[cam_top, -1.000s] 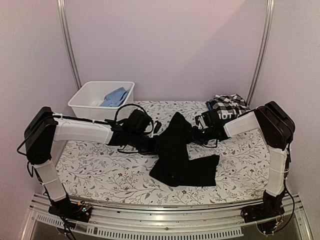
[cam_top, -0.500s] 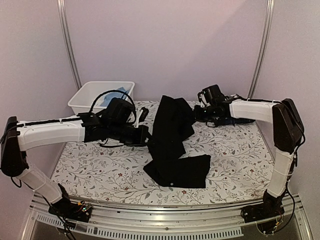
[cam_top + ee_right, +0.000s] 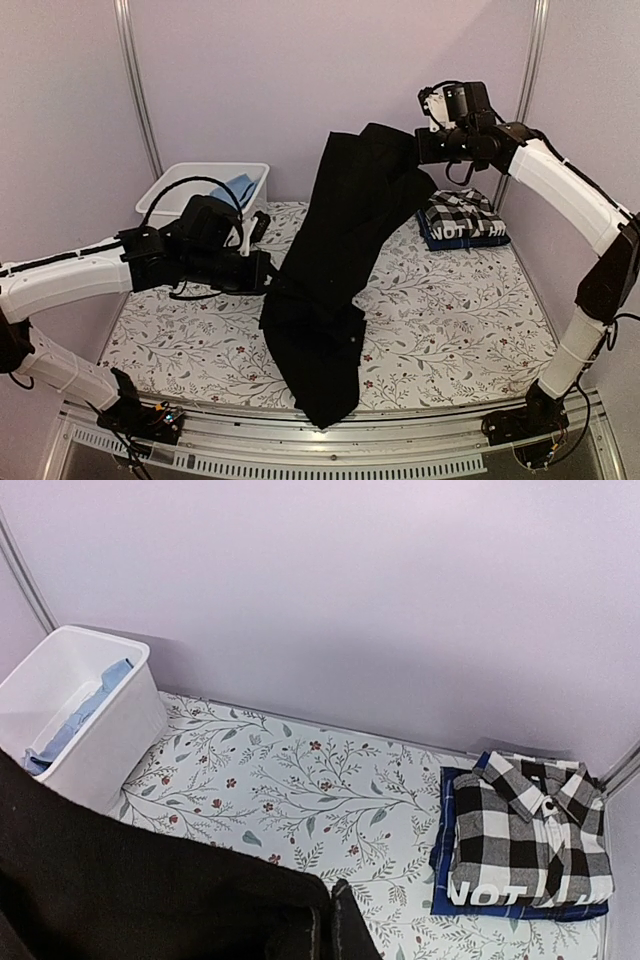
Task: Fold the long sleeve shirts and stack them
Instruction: Flatten out the crumpled shirt at the center of the board.
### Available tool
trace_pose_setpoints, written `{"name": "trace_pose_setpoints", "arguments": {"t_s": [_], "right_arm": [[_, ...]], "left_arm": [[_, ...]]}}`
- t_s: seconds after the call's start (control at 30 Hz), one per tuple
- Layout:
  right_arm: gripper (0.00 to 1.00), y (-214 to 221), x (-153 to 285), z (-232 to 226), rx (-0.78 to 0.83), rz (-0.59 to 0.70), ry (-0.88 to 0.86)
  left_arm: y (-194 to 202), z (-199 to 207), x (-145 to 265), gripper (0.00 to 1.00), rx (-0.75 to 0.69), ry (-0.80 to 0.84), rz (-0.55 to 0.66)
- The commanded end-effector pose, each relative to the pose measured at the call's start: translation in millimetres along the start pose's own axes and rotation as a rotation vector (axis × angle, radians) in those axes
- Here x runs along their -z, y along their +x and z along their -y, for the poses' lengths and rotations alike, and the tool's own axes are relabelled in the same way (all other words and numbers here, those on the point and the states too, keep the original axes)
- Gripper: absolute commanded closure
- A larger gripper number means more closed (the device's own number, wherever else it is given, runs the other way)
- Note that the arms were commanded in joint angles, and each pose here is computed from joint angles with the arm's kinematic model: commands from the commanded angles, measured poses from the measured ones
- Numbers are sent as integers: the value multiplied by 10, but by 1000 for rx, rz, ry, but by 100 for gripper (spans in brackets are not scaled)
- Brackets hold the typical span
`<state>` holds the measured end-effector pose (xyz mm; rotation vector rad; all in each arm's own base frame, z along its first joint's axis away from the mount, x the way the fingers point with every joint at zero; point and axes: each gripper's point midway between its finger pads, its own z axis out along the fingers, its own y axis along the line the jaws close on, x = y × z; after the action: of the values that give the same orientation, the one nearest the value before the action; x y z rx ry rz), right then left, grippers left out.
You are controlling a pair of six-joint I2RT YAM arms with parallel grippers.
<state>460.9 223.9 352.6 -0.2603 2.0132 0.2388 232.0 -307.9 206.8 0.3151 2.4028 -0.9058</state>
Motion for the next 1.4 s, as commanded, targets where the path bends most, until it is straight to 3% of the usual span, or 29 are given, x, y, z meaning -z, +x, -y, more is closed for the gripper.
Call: {"name": "trace_pose_setpoints", "arguments": {"t_s": [0.0, 0.13, 0.2, 0.23, 0.37, 0.43, 0.5, 0.77, 0.9, 1.23, 1.37], "right_arm": [[100, -120, -138, 56, 88, -10, 48], [100, -132, -458, -69, 96, -18, -10], [93, -38, -699, -136, 96, -40, -31], [90, 75, -883, -163, 95, -64, -38], [62, 334, -1289, -281, 74, -131, -80], [44, 485, -1363, -351, 62, -173, -95], [37, 598, -1337, -454, 75, -195, -95], [32, 1211, -820, -1070, 64, -256, -287], [32, 1736, -578, -1344, 81, -323, -324], [33, 2422, -137, -1506, -5, -334, -329], [34, 2598, 41, -1742, 46, -328, -356]], "left_arm": [[-29, -204, -98, 100, 10, -97, -30], [-63, -508, -263, 99, 54, -126, -67], [-89, -700, -339, 85, 80, -137, -71], [-120, -803, -368, 83, 92, -147, -69], [-172, -1213, -504, 57, 129, -192, -87], [-163, -1266, -538, 51, 134, -189, -104], [-142, -1208, -530, 49, 129, -154, -108], [322, -1351, -531, 47, 168, -168, -179], [551, -1264, -576, 37, 153, -143, -208], [348, -794, -811, 31, 21, -194, -117], [280, -679, -1039, 31, -19, -209, -136]]}}
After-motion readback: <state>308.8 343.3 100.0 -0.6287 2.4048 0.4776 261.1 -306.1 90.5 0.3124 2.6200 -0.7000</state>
